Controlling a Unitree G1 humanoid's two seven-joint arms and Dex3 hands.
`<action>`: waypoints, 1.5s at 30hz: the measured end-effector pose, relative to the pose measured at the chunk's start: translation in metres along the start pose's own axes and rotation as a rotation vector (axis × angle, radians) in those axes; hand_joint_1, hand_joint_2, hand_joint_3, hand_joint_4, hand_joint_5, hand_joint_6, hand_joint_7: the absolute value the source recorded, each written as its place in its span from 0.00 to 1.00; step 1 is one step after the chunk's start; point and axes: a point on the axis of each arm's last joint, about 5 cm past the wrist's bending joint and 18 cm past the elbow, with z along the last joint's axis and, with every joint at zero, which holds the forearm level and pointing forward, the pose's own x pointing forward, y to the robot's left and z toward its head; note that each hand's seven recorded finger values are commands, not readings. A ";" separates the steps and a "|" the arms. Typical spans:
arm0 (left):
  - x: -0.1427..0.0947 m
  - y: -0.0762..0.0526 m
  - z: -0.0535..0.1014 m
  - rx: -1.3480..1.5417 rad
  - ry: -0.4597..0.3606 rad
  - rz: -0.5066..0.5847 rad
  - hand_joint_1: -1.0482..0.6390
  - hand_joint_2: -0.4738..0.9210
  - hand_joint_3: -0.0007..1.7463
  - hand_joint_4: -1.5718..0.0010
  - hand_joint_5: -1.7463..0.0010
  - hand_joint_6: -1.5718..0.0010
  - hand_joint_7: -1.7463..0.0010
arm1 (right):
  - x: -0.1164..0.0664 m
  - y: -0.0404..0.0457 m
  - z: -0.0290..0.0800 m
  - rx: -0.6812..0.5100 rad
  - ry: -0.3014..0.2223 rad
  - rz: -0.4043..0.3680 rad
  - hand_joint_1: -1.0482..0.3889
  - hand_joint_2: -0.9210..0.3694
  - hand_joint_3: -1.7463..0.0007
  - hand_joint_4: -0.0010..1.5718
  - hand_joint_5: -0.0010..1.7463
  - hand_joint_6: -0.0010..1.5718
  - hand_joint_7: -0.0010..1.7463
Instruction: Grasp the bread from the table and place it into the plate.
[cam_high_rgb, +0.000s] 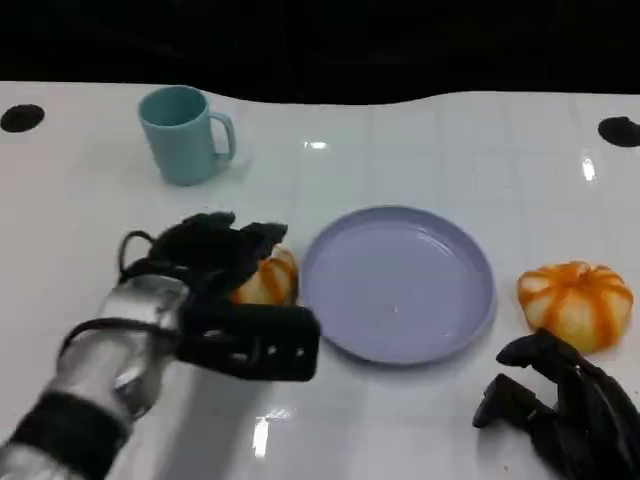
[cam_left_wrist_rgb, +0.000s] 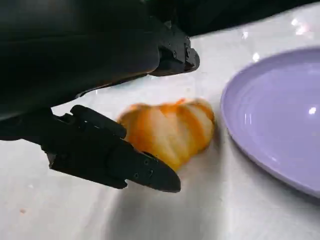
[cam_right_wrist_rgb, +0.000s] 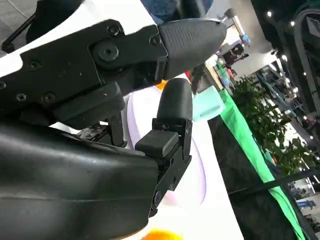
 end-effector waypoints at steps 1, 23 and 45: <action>0.006 -0.005 0.002 0.010 0.019 -0.021 0.27 0.91 0.00 0.93 0.97 0.89 0.99 | 0.000 0.0001 0.001 -0.002 -0.003 0.001 0.37 0.00 0.88 0.43 0.84 0.39 0.64; 0.022 -0.011 0.000 -0.008 0.065 -0.019 0.41 0.99 0.02 0.59 0.57 0.52 0.90 | -0.003 -0.0012 0.003 -0.003 0.006 -0.003 0.37 0.00 0.87 0.43 0.84 0.39 0.63; 0.020 -0.010 -0.004 -0.268 0.034 0.323 0.50 0.88 0.46 0.45 0.00 0.62 0.00 | -0.004 -0.0013 0.004 -0.004 0.007 -0.003 0.36 0.00 0.88 0.44 0.85 0.40 0.66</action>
